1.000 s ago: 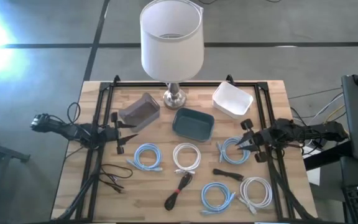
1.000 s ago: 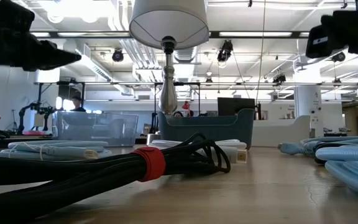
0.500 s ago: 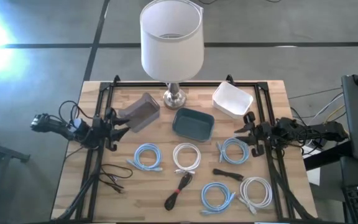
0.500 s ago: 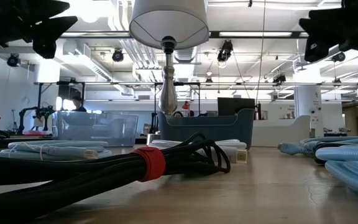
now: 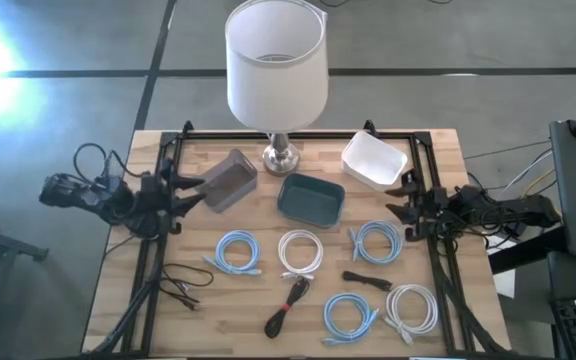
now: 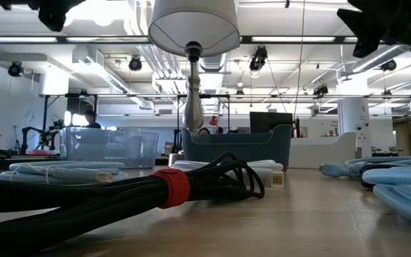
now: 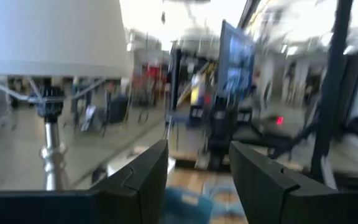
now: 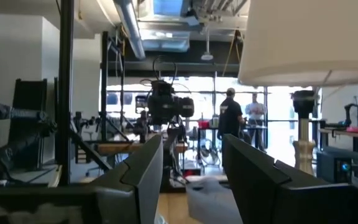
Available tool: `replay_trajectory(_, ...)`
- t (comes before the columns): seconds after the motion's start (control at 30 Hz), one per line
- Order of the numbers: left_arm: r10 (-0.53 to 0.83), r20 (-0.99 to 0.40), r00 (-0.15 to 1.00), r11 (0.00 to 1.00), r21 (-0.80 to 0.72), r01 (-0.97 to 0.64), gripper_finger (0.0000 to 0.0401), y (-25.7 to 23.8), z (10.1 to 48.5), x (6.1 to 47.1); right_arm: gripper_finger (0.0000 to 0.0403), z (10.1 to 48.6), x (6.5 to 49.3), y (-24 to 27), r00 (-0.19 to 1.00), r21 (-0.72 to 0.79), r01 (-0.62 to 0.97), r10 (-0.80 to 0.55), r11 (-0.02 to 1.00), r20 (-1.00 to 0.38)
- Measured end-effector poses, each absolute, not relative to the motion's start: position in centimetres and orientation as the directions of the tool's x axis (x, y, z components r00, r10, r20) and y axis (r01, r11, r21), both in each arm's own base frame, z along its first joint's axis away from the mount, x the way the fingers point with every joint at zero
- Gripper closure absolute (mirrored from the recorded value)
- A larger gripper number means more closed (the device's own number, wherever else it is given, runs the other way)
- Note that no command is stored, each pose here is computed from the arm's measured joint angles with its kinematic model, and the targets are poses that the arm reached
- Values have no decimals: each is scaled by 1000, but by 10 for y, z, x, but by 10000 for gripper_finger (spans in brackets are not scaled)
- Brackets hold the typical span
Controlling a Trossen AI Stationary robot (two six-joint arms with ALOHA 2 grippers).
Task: Pick & Place USB Port
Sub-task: Put the top left blue hdmi cable into the black bin
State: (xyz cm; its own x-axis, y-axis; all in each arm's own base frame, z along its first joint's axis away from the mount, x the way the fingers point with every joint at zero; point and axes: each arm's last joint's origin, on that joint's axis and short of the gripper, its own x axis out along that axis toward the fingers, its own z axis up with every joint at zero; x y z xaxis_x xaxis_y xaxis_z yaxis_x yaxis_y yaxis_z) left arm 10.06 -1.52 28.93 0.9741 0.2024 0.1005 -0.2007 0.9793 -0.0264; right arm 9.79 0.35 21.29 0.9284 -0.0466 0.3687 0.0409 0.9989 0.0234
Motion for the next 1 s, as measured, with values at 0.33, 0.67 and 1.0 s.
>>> replay_trajectory(0.33, 201, -168, 965, 978, -24, -208, 224, -29, 303, 146, 244, 268, 123, 5, 986, 5, 40, -41, 999, 162)
replay_trajectory(0.67, 41, -395, 918, 984, -142, -105, 224, -46, 270, 188, 246, 283, 182, 9, 963, -9, 41, -41, 999, -265)
replay_trajectory(1.0, -148, -644, 751, 968, -249, -22, 224, -62, 220, 217, 259, 264, 229, 13, 903, 4, 52, -45, 999, -428)
